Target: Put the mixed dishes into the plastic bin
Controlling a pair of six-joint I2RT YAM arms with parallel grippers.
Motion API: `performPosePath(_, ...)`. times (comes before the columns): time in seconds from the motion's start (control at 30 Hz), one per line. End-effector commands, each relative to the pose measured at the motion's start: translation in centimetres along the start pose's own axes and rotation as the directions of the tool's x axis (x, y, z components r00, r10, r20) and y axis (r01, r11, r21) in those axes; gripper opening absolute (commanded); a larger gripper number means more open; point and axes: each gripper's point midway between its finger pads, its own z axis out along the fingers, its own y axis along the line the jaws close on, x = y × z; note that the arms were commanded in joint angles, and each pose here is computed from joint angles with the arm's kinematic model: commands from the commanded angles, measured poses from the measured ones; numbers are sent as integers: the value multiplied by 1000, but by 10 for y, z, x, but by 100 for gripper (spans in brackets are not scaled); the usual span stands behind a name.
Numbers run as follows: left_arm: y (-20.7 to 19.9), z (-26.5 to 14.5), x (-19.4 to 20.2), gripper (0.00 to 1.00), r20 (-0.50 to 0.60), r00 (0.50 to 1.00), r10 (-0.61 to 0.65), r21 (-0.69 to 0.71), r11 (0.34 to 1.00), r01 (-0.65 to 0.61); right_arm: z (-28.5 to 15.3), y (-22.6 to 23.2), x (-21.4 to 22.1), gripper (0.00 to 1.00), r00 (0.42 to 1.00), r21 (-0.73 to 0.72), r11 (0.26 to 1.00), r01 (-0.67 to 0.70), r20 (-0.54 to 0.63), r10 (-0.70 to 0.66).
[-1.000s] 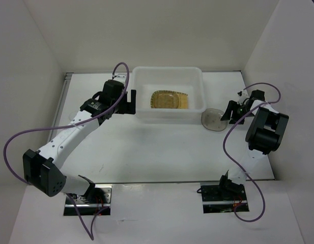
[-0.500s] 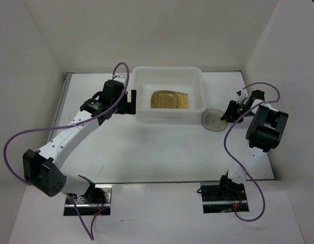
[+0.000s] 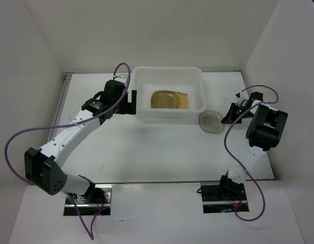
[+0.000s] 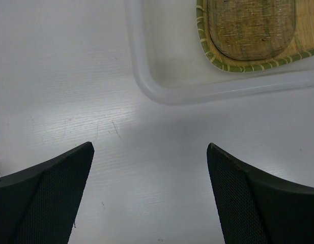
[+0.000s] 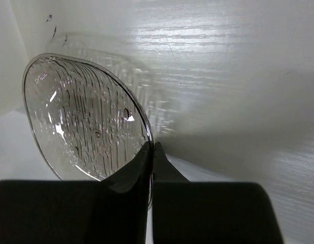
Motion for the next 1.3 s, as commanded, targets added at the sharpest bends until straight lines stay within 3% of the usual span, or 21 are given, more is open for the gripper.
performPosePath(0.0, 4, 3, -9, 98, 35, 999, 1, -28, 1000, 0, 2, -26, 43, 0, 990, 98, 994, -55, -122, 67)
performPosePath(0.23, 25, 5, -10, 98, 43, 999, -15, -102, 995, 20, -40, -17, 28, 0, 993, 7, 993, -115, -15, 115)
performPosePath(0.37, 29, 2, -13, 98, 58, 998, -16, -120, 992, 23, -81, 7, 9, 0, 992, 7, 999, -53, 113, 52)
performPosePath(0.5, 32, 2, -14, 98, 63, 998, -15, -138, 990, 24, -138, 42, -13, 0, 954, 98, 995, 33, 295, -61)
performPosePath(0.83, 32, -1, -16, 98, 72, 997, -17, -135, 990, 27, -212, 104, -44, 0, 882, 64, 986, 153, 441, -166)
performPosePath(1.0, 32, -1, -16, 98, 72, 997, -17, -135, 990, 27, -210, 171, -66, 0, 880, -79, 957, 281, 420, -224)
performPosePath(1.1, 33, -1, -17, 98, 76, 997, -26, -143, 989, 37, -213, 224, -87, 0, 841, -120, 918, 379, 459, -287)
performPosePath(1.2, 35, -4, -19, 98, 89, 995, -36, -150, 987, 49, -212, 258, -107, 0, 806, -125, 885, 448, 484, -339)
performPosePath(1.27, 36, -8, -22, 98, 102, 994, -38, -155, 986, 54, -192, 263, -117, 0, 820, -152, 878, 454, 456, -346)
